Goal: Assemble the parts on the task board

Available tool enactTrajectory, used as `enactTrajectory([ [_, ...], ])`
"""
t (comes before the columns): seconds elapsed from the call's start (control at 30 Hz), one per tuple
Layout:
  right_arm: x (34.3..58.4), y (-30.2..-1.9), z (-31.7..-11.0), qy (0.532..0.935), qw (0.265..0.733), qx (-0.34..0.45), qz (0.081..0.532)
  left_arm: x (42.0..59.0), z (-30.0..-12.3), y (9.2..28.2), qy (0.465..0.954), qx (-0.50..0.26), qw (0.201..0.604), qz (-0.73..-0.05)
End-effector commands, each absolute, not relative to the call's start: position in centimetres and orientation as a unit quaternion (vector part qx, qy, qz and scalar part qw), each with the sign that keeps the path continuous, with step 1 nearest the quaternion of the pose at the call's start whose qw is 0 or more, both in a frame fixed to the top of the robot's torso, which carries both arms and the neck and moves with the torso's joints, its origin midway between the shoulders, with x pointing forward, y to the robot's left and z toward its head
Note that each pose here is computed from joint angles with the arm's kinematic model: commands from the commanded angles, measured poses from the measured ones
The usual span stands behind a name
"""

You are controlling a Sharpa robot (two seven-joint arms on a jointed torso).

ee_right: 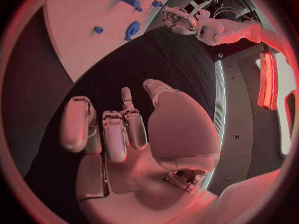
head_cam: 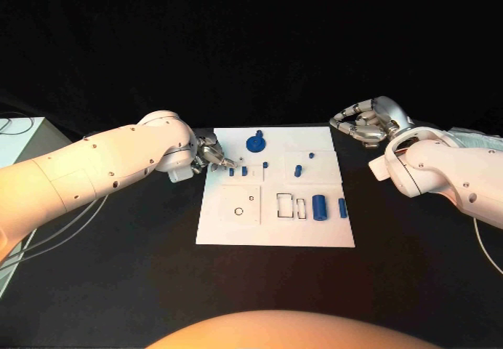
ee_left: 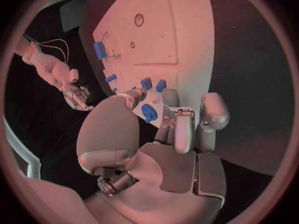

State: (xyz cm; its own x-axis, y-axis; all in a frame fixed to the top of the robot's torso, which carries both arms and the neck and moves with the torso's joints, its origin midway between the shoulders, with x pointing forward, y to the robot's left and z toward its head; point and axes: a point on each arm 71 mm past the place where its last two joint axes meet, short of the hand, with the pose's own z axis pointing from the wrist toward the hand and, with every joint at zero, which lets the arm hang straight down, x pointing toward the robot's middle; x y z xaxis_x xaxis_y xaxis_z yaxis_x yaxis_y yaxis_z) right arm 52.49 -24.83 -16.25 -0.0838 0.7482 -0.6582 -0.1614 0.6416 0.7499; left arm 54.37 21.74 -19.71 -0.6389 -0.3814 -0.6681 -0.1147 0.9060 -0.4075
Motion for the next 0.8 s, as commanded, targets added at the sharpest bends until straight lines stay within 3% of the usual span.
enactTrajectory([
  [0.03, 52.4, -24.8, -16.3, 0.644, 0.636, 0.225, 0.361, 54.3, -19.1, 21.5, 0.877, -0.162, 0.407, -0.195],
  [0.23, 52.4, -24.8, -16.3, 0.644, 0.636, 0.225, 0.36, 54.4, -17.9, 21.0, 0.843, -0.196, 0.414, -0.282],
  [0.4, 52.4, -24.8, -16.3, 0.643, 0.637, 0.225, 0.36, 54.7, -16.7, 20.1, 0.79, -0.196, 0.453, -0.364],
  [0.6, 52.5, -24.8, -16.3, 0.641, 0.639, 0.226, 0.361, 54.5, -16.3, 18.2, 0.738, -0.118, 0.53, -0.401],
  [0.8, 52.5, -24.8, -16.2, 0.638, 0.641, 0.226, 0.363, 53.9, -17.5, 15.9, 0.714, -0.011, 0.579, -0.393],
])
